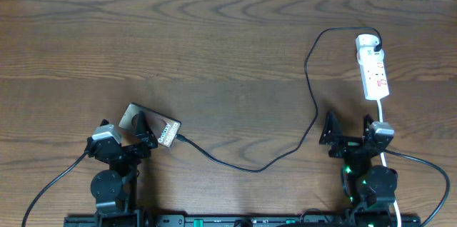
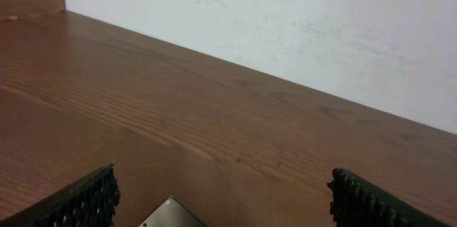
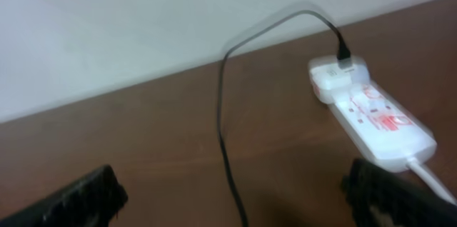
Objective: Plug charger to phone and switch on socket
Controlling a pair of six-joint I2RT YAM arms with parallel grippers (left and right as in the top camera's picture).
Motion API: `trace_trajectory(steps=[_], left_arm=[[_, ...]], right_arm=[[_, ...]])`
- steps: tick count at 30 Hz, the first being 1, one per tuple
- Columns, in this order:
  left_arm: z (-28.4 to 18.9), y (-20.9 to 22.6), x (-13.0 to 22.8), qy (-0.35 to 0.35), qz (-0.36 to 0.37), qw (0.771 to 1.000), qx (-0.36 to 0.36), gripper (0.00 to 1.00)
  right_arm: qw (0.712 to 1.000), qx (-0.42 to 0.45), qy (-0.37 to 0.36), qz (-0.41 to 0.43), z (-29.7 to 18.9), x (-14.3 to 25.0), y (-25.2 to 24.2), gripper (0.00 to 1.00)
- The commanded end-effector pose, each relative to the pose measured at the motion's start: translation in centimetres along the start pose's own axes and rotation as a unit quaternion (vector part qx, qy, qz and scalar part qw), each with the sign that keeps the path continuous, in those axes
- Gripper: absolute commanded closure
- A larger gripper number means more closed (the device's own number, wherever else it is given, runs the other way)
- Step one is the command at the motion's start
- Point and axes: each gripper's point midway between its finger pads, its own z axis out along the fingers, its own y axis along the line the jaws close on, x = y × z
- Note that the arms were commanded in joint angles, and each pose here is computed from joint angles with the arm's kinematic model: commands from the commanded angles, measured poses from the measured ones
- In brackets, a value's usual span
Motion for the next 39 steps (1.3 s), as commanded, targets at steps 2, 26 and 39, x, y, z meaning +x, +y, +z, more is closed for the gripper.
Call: trace_trajectory(steps=[2,26,39], left_arm=[[0.1,0.5,1.4,0.023,0.008,1.000,-0.007,0.08],[0.1,0.5,1.4,0.023,0.008,1.000,-0.007,0.08],[0.1,0.5,1.4,0.023,0.008,1.000,-0.007,0.08]], right_arm=[[0.997,-0.034,-0.024,-0.066,-0.7,-0.9,1.1,0.01],[0.992,-0.049,-0.023,-0.116,-0.8,-0.8,1.6,0.01],[0.992,-0.049,-0.023,-0.116,-0.8,-0.8,1.6,0.01]])
